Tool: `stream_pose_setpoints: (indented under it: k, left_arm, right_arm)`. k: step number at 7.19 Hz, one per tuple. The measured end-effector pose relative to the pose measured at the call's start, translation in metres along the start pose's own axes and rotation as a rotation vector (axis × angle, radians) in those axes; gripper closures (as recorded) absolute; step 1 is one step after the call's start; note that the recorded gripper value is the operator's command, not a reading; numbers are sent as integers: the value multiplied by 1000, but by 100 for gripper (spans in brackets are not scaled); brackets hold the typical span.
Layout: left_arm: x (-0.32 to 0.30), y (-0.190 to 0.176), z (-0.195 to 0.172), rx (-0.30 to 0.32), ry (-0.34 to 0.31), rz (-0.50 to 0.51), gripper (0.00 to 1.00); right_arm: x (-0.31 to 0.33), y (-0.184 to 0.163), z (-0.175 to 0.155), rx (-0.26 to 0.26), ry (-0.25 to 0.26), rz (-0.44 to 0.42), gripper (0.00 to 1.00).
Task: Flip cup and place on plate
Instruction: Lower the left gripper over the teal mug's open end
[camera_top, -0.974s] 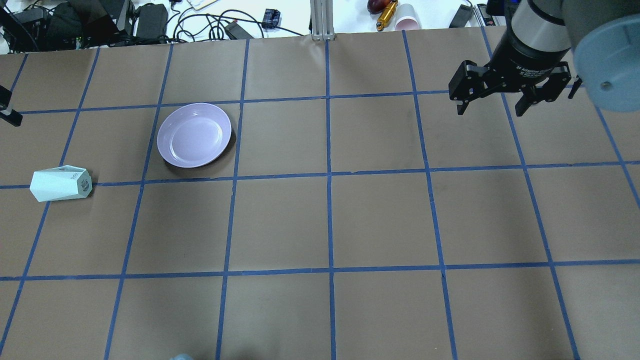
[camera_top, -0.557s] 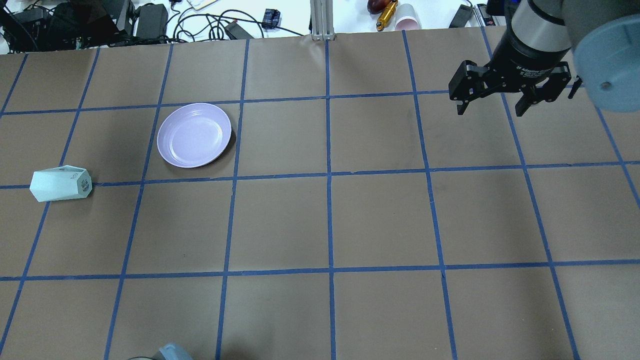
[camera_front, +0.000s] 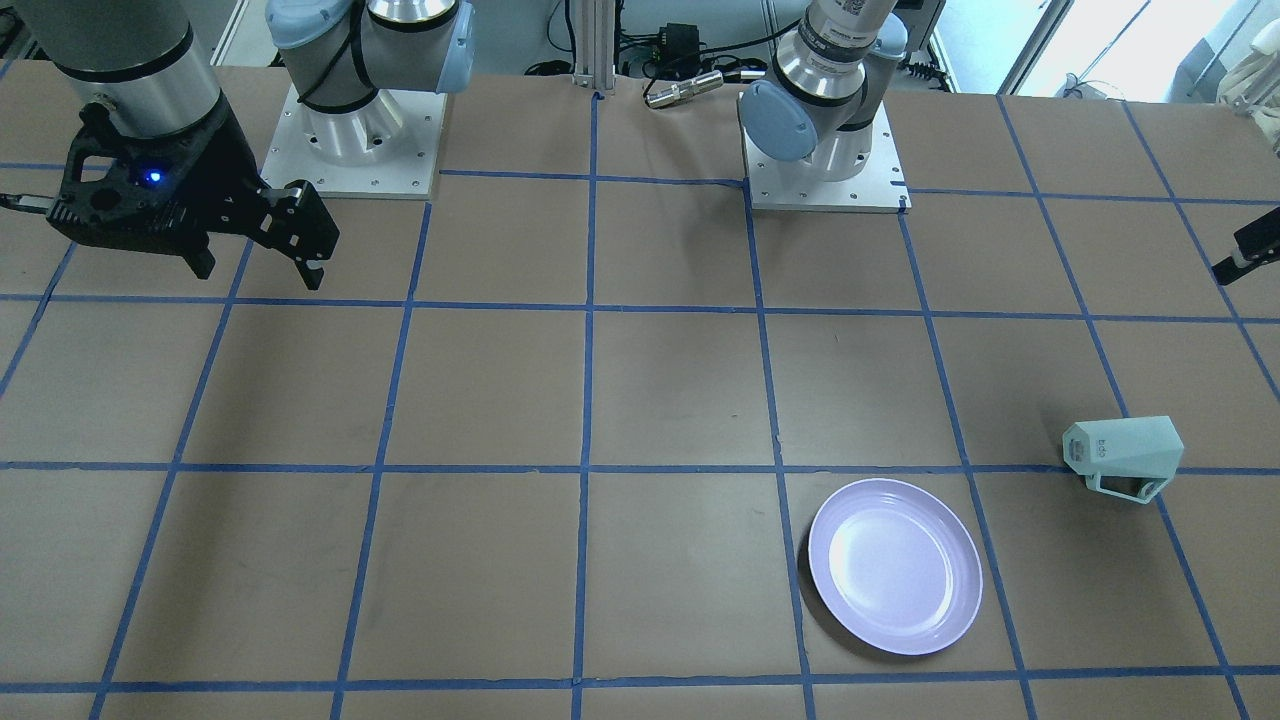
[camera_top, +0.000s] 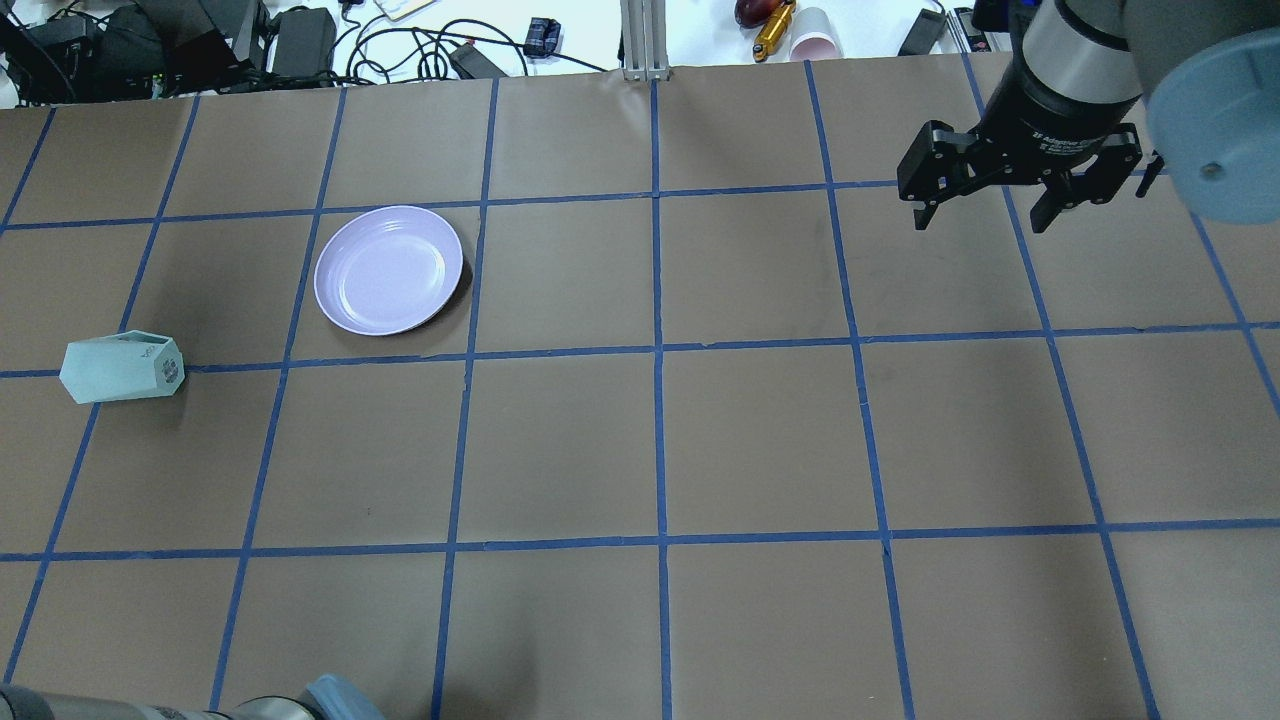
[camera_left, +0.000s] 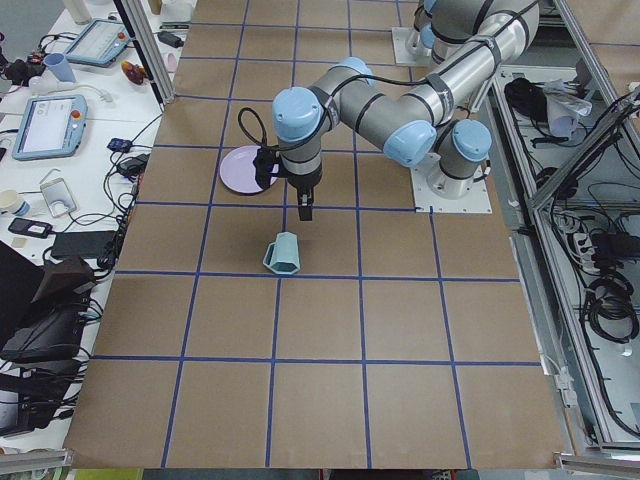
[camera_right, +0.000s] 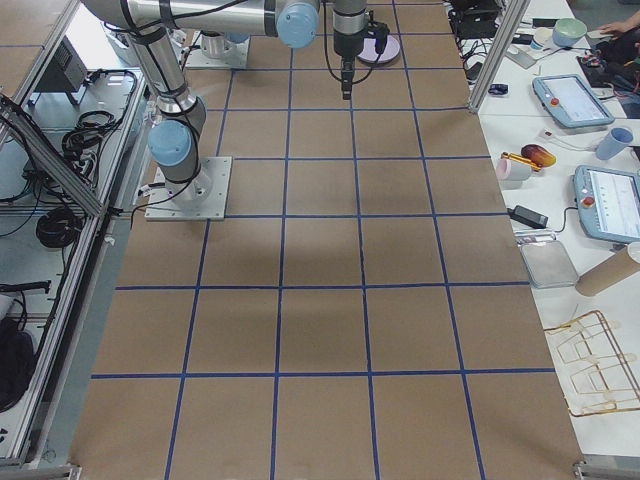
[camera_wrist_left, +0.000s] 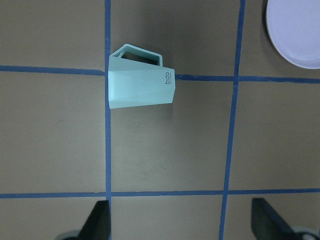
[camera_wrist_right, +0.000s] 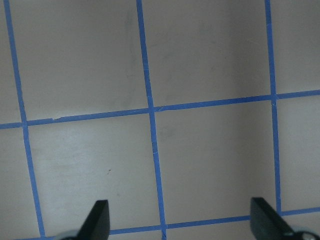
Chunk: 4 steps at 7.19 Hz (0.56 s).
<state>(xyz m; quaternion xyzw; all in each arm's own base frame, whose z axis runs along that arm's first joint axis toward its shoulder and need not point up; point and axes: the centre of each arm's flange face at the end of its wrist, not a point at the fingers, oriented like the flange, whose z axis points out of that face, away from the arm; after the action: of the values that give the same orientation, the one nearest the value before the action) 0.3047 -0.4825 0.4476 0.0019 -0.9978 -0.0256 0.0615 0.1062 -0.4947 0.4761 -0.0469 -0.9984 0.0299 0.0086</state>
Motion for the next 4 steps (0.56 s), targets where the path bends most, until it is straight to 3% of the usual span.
stream_pose_setpoints:
  k: [4]
  left_arm:
    - [-35, -16, 8, 12, -6, 16, 0]
  right_arm:
    - [0, 0, 0, 0, 0, 0, 0]
